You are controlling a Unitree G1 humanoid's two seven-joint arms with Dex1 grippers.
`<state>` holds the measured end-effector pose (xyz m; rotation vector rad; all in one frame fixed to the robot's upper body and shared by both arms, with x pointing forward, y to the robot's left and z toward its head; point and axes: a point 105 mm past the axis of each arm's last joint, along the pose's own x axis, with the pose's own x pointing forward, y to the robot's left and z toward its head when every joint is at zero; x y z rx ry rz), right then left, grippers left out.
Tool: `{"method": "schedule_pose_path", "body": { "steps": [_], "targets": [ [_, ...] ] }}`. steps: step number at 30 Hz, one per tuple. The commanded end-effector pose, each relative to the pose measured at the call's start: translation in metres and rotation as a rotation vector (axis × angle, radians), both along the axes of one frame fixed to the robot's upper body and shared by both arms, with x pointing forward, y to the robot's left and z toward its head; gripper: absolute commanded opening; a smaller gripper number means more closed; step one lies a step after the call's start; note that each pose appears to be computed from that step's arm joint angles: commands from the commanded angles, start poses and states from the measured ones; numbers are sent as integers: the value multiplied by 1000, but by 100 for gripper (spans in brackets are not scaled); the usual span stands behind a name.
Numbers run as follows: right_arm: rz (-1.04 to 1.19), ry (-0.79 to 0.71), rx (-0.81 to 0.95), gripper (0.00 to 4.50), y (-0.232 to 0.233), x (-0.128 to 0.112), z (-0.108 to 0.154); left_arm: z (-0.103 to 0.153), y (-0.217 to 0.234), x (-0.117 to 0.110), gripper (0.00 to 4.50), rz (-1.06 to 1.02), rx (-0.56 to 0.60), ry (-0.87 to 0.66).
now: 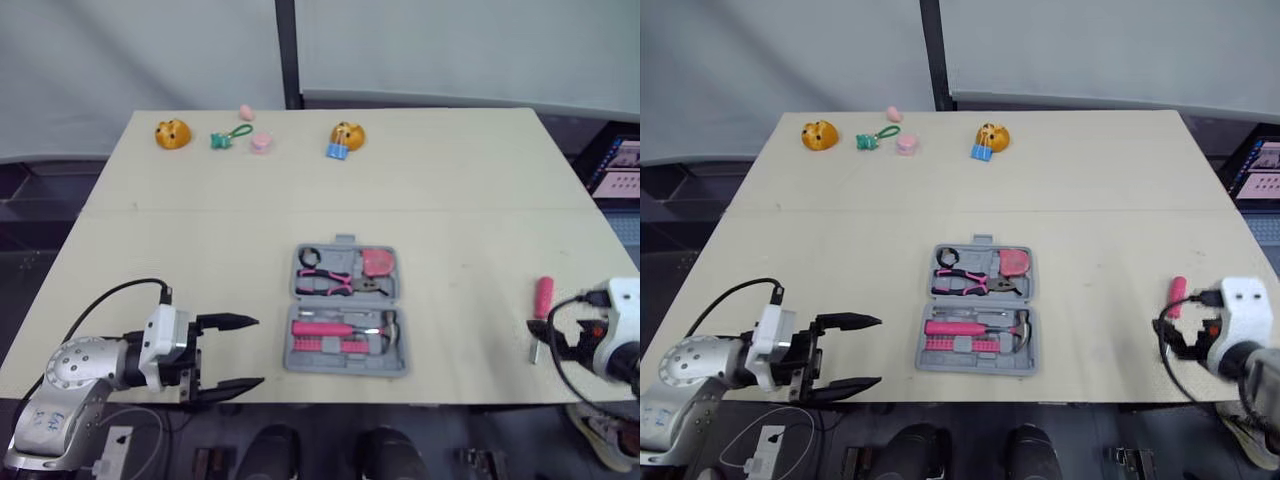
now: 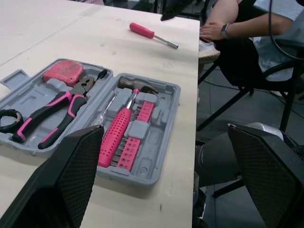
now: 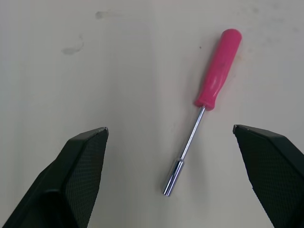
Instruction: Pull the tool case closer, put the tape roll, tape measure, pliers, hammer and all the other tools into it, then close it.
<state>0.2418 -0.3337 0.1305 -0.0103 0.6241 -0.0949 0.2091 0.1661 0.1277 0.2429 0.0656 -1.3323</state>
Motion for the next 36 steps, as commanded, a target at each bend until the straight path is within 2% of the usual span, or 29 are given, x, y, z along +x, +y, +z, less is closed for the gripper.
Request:
{"method": "schedule_pose_path", "body": {
  "steps": [1,9,21,36],
  "targets": [
    [-110,69,14,450,-22,6,11,6,-4,-2,445,-18,7,-29],
    [-226,145,146,450,-36,41,24,5,-6,-3,445,-6,11,-38],
    [-272,227,170,450,-37,57,-4,4,-5,-5,445,19,22,-45],
    [-294,196,141,450,-36,71,-21,4,-5,-8,445,32,32,-48]
  ]
}}
